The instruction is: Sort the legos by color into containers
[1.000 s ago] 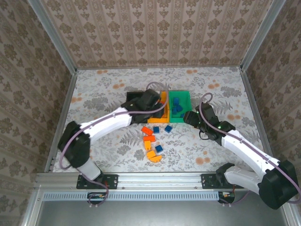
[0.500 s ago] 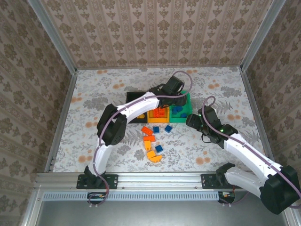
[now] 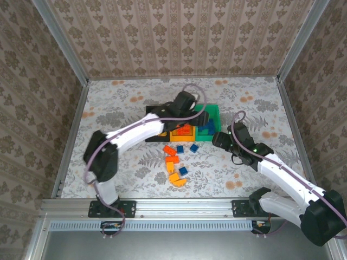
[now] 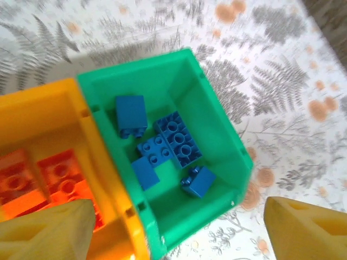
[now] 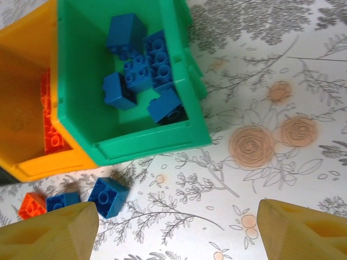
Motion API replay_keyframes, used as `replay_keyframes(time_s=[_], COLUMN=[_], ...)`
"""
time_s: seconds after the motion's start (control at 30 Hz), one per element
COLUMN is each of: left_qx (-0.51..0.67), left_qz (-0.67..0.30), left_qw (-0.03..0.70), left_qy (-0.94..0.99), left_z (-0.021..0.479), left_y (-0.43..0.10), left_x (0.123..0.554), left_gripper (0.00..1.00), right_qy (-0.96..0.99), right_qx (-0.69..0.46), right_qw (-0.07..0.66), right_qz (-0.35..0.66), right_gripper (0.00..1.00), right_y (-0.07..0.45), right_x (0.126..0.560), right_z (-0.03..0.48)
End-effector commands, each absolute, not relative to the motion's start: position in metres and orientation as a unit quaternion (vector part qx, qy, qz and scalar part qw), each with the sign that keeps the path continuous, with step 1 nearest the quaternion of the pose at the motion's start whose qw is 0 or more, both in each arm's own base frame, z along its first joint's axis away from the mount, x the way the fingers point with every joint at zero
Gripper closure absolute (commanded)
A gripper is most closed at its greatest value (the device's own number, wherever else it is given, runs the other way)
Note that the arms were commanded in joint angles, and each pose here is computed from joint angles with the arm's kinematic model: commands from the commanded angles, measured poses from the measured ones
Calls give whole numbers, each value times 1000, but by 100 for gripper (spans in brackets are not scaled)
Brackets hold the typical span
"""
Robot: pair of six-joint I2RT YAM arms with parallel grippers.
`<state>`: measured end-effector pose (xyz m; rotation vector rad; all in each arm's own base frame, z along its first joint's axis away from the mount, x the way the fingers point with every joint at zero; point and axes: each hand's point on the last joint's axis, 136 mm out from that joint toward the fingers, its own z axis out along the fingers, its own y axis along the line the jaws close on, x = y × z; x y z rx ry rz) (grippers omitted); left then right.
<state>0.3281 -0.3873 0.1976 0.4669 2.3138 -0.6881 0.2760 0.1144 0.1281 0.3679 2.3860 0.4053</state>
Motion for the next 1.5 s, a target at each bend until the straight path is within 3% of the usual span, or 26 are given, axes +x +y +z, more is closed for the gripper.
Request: replay_keyframes(time_s=[0.0,0.1,0.17,0.37,0.53,0.67,0.87,1.2,1.47], left_qx=[134,109,90,31,-6,-16,-21,-28,-30], left_qz=[-275,-253,-238,-194,-184,-183,-181,-174,-181], left_qw=[383,388,388,387,379,374,370,366,364], left_qy=[872,880,886,901,907,909,911,914,913], left_z=[225,214,201,171,151,144,139,136,136], left_y=[-348,-302,-271,-188,-149,-140,-140,-135,-137], left_x=[319,294,275,228,203,197,199,201,202], left_gripper=[13,10,0,0,0,0,0,0,0], right_qy=[924,931,934,939,949,958,963,965,970], right_qx=[78,15,-28,-120,-133,-143,-182,-202,-184], right_qw=[330,315,301,263,237,209,176,158,159], right_qz=[177,182,190,186,158,136,96,64,28], right_gripper=[21,21,21,21,23,29,28,37,61], right_y=[145,180,206,272,291,287,282,280,260], right_x=[272,264,256,240,241,229,203,196,199], right_z=[128,123,117,98,78,62,42,27,16])
